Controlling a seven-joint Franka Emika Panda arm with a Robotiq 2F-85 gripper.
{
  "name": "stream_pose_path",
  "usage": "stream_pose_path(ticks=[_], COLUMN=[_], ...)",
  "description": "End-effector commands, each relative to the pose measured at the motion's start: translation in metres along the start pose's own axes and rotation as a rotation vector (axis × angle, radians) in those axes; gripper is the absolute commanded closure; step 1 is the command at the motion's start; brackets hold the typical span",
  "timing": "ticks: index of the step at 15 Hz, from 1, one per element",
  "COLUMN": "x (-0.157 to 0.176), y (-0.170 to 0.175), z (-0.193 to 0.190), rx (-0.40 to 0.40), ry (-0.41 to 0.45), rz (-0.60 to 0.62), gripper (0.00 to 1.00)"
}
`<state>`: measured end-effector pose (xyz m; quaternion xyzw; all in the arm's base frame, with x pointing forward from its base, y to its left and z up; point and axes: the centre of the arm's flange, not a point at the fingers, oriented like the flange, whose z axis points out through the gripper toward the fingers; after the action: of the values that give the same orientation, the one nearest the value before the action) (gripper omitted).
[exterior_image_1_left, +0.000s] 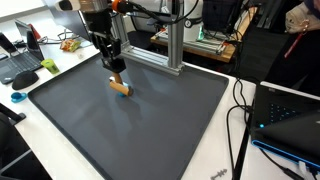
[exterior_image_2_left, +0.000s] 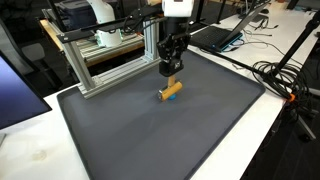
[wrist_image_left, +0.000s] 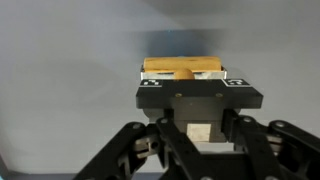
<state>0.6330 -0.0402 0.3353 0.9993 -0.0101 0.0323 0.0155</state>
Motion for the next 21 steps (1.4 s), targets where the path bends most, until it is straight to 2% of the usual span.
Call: stream_pose_path(ticks=[1,17,21], x=[0.005,0.011,0.007], y=[0.000,0.001,0.001], z=[0.008,0.024,0.031], rx=[0.016,0.020,0.010], ry=[-0.005,0.050,0.002], rz=[0.009,0.013,0.010], gripper=[0.78,0.78,0.78])
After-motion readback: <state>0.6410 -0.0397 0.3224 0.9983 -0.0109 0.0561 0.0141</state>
